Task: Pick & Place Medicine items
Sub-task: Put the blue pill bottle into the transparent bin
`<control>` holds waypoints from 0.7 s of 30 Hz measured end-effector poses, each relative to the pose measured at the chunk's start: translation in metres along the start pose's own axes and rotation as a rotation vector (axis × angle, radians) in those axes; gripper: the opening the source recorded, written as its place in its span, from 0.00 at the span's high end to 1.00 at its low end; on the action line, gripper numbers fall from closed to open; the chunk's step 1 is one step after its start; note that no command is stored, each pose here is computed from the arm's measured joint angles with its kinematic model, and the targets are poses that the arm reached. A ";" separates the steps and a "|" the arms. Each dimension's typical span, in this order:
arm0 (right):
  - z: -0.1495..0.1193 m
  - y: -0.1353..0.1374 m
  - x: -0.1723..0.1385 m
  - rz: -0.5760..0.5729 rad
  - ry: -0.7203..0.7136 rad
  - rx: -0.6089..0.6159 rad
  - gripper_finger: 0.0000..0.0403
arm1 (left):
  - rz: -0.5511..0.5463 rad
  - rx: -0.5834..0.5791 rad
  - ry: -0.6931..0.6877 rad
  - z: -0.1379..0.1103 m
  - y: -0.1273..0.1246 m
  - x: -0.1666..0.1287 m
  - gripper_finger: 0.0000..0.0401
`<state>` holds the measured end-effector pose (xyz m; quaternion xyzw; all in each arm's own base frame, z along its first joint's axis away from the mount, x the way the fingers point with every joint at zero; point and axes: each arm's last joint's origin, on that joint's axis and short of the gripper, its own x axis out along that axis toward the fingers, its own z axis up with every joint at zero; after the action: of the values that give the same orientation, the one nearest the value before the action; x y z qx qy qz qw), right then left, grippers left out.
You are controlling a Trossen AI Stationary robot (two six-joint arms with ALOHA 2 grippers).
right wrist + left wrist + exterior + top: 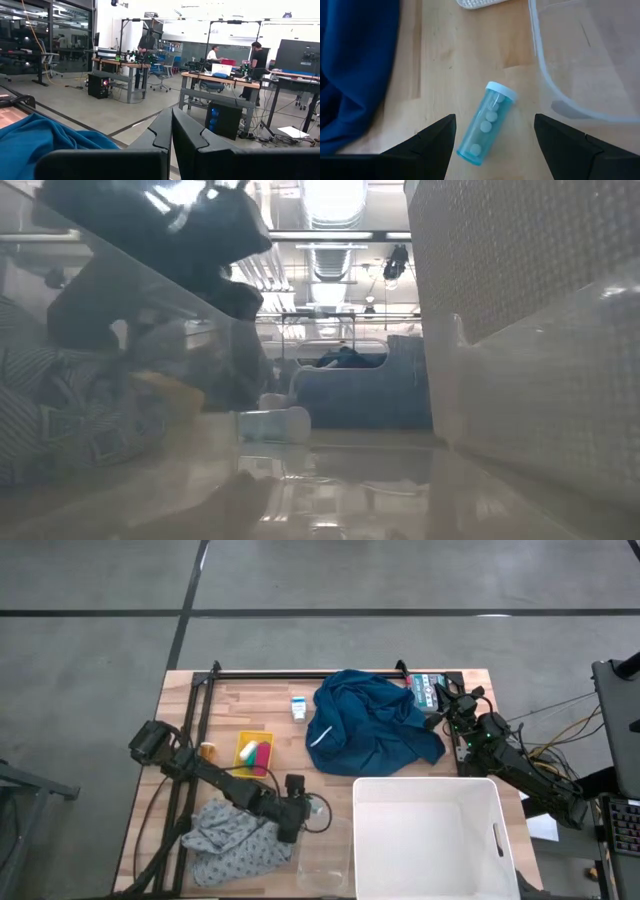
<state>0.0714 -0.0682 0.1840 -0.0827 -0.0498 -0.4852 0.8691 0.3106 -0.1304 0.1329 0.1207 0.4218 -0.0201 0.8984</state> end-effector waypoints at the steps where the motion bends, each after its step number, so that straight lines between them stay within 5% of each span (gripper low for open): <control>1: 0.000 0.000 0.000 0.000 0.000 0.000 0.98 | -0.010 -0.005 0.003 0.000 0.002 0.001 0.31; 21: 0.000 0.000 0.000 0.000 0.000 0.000 0.98 | -0.103 -0.121 0.088 -0.006 0.033 0.016 0.31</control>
<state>0.0714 -0.0681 0.1840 -0.0827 -0.0500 -0.4850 0.8691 0.3210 -0.0956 0.1230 0.0452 0.4668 -0.0354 0.8825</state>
